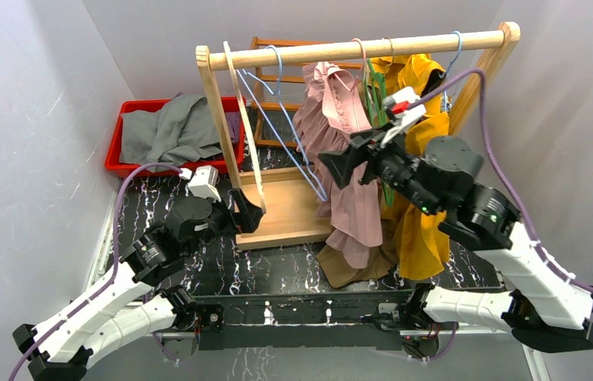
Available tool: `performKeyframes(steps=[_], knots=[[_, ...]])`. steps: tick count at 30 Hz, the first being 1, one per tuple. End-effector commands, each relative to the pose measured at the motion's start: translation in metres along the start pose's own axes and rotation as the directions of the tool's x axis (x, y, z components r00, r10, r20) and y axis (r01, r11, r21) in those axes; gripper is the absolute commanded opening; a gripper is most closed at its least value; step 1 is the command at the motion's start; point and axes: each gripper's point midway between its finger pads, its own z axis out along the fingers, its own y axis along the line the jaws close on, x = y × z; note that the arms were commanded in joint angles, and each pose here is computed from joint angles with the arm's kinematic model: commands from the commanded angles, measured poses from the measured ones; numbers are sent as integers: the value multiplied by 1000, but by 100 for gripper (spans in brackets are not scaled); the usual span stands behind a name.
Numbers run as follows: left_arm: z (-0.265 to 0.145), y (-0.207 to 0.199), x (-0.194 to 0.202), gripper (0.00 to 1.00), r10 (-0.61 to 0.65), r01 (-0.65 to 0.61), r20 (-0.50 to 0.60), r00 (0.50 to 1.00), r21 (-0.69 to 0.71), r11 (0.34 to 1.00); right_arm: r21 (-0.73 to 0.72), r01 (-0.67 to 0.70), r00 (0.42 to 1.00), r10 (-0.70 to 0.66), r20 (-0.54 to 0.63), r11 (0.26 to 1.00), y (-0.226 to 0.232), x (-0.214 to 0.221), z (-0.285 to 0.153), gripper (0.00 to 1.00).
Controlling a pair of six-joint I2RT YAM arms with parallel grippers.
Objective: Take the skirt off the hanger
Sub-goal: Place the hanger at the clothesline, then pick up the hanger from the clothesline.
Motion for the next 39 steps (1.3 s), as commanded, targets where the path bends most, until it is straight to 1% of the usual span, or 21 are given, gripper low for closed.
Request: performKeyframes(steps=[1, 3, 6, 9, 13, 15, 19, 22, 26, 31, 34, 36, 39], knots=[[-8, 0, -16, 98, 23, -22, 35, 999, -26, 999, 33, 22, 1000, -23, 18, 999, -11, -16, -27, 92], [-9, 3, -15, 98, 25, -24, 33, 999, -39, 999, 63, 16, 999, -18, 40, 998, -18, -24, -34, 92], [-9, 4, -15, 98, 26, -24, 31, 999, -45, 999, 114, 1, 999, -7, 52, 993, -25, -30, -33, 86], [-8, 2, -15, 98, 23, -22, 27, 999, -40, 999, 175, -3, 999, -5, 50, 985, -33, -31, -26, 83], [-11, -1, -17, 98, 8, -8, 30, 1000, -23, 1000, 309, -29, 998, 8, 69, 951, -53, -33, -19, 73], [-13, -1, -18, 98, 2, -1, 40, 999, -13, 1000, 322, -26, 997, 1, 80, 946, -54, -37, -13, 71], [-18, 1, -20, 98, 7, -7, 58, 998, -8, 1000, 355, -16, 997, -11, 73, 935, -54, -37, 7, 61], [-21, 6, -21, 98, 26, -24, 69, 997, -21, 999, 433, 6, 998, -31, 50, 901, -64, -33, 17, 56], [-21, 9, -19, 98, 58, -57, 51, 997, -36, 998, 490, 19, 999, -40, 33, 872, -70, -29, 27, 52], [-19, 11, -15, 98, 69, -67, 38, 997, -41, 997, 575, 0, 997, -47, 67, 818, -81, -32, 36, 46], [-17, 9, -11, 98, 74, -73, 31, 997, -20, 997, 640, 9, 994, -74, 75, 768, -89, -37, 42, 38], [-16, 9, -9, 98, 80, -80, 23, 997, -17, 997, 675, 29, 993, -99, 65, 737, -93, -41, 47, 38], [-19, 11, -9, 98, 85, -85, 19, 996, -29, 996, 697, 54, 990, -128, 55, 715, -95, -41, 55, 40]])
